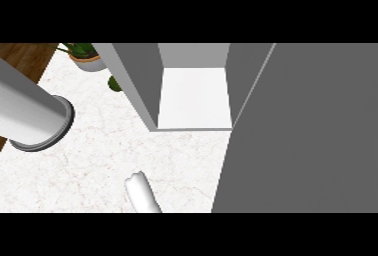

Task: Pick up the bottled water, place it into the cabinet and close the cabinet

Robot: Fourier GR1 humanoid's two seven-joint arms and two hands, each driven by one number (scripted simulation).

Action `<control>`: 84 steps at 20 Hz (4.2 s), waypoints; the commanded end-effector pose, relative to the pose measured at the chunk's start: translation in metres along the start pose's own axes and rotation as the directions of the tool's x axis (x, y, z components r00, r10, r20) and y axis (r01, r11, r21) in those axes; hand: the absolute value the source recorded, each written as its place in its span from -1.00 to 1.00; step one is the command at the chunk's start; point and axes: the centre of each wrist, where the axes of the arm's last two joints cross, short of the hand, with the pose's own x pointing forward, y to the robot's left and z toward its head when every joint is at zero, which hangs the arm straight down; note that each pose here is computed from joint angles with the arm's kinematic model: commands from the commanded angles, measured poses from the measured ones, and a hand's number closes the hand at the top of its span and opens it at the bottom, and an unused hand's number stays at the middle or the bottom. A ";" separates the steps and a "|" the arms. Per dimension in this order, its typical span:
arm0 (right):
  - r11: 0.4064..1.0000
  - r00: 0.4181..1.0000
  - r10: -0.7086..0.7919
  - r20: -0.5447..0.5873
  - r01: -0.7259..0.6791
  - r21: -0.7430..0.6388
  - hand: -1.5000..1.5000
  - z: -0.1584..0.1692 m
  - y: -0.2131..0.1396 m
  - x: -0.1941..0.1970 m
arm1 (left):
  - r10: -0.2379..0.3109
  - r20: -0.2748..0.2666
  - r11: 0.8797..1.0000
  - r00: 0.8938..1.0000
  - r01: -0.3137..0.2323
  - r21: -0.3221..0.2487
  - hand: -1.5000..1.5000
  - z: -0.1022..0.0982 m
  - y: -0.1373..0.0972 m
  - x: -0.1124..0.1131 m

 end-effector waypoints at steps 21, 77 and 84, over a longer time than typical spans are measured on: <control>0.995 0.994 0.100 0.050 -0.099 -0.027 -1.00 0.011 0.008 0.008 | 0.001 -0.036 0.999 0.999 0.001 0.041 -1.00 0.008 -0.016 -0.078; 0.993 0.993 0.117 0.035 -0.116 -0.025 -1.00 0.022 0.002 0.024 | 0.998 0.064 -0.069 -0.027 -0.510 0.857 1.00 -0.050 0.053 -0.143; 0.994 0.994 0.099 0.041 -0.097 -0.046 -1.00 0.014 0.010 0.021 | 0.997 0.072 -0.046 0.028 -0.531 0.846 1.00 -0.110 0.080 -0.154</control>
